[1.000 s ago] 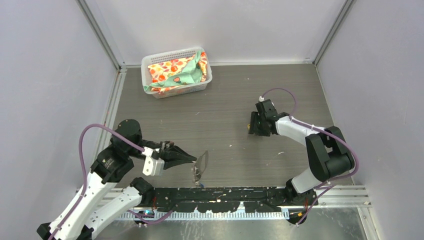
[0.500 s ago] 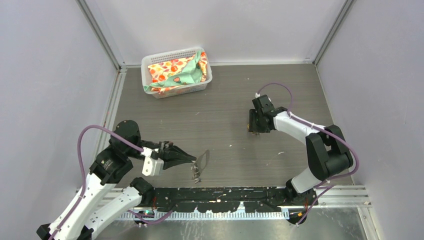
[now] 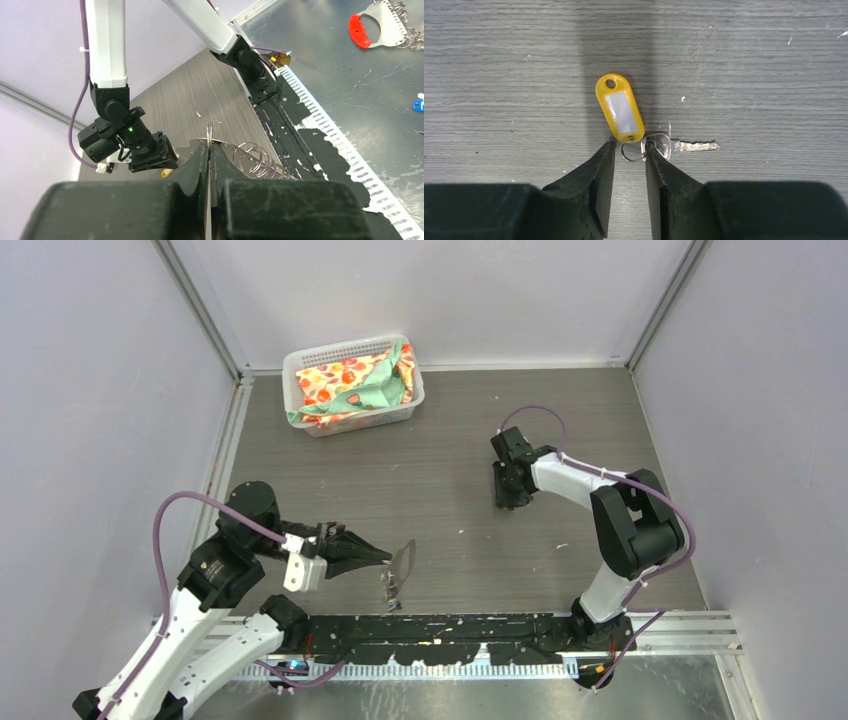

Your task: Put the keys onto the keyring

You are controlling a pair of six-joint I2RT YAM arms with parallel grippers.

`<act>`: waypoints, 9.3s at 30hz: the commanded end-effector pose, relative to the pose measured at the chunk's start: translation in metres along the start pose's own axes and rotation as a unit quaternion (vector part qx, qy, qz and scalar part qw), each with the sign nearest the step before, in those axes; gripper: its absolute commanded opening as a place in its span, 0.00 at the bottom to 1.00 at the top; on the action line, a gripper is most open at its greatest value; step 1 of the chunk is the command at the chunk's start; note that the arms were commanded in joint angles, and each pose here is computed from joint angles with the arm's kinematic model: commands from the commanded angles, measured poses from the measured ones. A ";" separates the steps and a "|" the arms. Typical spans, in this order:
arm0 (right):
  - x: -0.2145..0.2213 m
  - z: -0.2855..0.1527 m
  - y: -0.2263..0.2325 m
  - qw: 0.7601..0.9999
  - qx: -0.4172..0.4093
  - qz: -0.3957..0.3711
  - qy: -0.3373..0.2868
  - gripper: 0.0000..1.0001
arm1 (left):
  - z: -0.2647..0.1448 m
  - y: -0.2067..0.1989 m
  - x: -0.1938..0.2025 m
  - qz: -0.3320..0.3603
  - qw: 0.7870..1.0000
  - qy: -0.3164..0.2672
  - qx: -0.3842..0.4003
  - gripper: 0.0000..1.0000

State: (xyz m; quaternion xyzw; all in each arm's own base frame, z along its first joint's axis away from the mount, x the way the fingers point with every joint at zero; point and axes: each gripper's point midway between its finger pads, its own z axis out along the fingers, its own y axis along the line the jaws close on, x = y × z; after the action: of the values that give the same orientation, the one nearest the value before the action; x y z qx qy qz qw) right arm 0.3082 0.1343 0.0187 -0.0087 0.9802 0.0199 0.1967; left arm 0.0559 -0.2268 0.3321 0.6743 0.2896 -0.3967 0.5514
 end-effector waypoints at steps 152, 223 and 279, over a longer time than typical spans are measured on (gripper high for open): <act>0.016 -0.057 0.139 0.949 -0.161 -0.169 -0.213 0.64 | -0.006 0.024 -0.012 -0.010 0.998 0.019 -0.058 0.00; 0.049 -0.034 0.154 0.985 -0.143 -0.046 -0.089 0.53 | -0.009 0.026 -0.018 0.003 0.998 0.018 -0.067 0.01; 0.001 -0.018 0.143 0.987 -0.077 -0.039 -0.135 0.36 | -0.013 0.022 -0.016 0.006 0.997 0.024 -0.076 0.01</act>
State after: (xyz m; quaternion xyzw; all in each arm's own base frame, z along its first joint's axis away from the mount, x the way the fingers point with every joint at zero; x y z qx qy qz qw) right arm 0.2786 0.2694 0.0260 -0.0635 0.9489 0.0895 0.2959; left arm 0.0705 -0.2198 0.3457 0.6447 0.3422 -0.3611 0.5804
